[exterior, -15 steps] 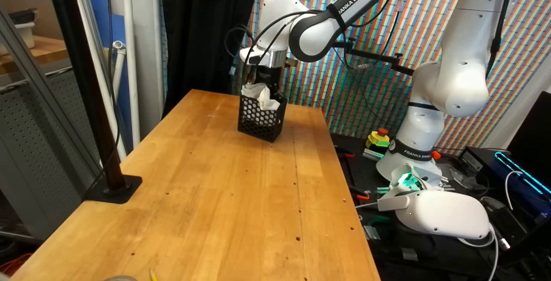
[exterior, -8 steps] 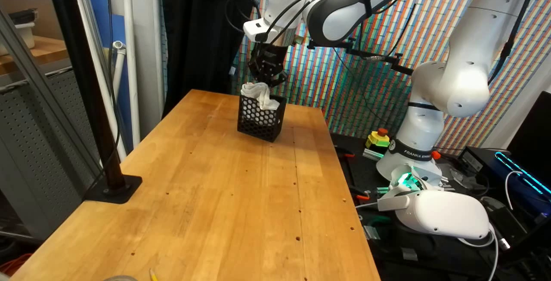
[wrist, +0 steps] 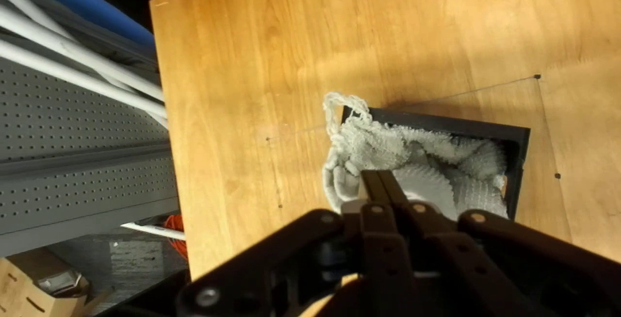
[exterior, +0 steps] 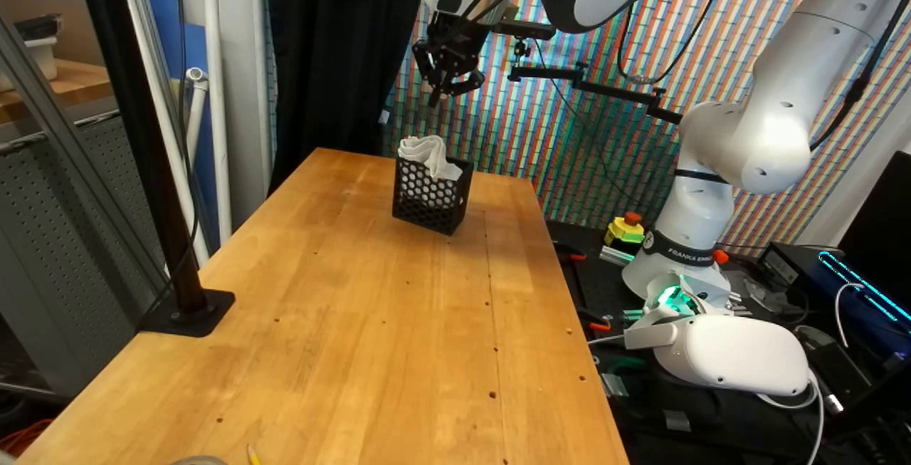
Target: Put the towel inside the black object
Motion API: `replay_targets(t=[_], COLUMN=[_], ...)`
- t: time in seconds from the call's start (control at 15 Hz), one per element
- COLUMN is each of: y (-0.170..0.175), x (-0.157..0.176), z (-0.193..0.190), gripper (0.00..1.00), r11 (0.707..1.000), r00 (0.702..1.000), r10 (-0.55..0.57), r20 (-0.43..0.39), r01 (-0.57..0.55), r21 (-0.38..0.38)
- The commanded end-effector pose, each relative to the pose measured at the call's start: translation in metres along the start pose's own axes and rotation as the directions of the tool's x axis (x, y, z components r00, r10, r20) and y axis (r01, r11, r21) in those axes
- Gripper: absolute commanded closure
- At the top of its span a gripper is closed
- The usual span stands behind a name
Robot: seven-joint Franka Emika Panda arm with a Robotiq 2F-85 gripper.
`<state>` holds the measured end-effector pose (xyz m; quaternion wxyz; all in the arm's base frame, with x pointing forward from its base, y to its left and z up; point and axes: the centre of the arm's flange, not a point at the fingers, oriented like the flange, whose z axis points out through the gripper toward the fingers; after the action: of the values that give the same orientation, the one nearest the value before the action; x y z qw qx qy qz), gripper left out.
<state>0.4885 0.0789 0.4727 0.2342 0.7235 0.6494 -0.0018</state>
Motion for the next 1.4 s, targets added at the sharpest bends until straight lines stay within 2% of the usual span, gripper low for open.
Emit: replay_targets(t=[0.0,0.33,0.53,0.67,0.93,1.13,1.33], y=[0.017,0.014,0.008,0.001,-0.018,-0.025,-0.034], x=[0.012,0.031,0.042,0.043,0.032,0.028,0.029], z=[-0.018,0.005,0.032,0.051,0.055,0.035,0.02], gripper=[0.96,0.96,0.96,0.96,0.96,0.96,0.95], r11=[0.998,0.999,1.0,0.997,0.989,0.989,0.987], r00=[0.999,0.991,0.975,0.968,0.963,0.973,0.982], r10=[-0.038,-0.03,0.028,0.063,0.118,0.118,0.096], r20=[-0.011,-0.13,-0.221,-0.244,-0.241,-0.201,-0.162], r01=[0.037,0.024,-0.029,-0.053,-0.092,-0.096,-0.072], r21=[-0.051,-0.049,-0.001,0.047,0.118,0.115,0.145])
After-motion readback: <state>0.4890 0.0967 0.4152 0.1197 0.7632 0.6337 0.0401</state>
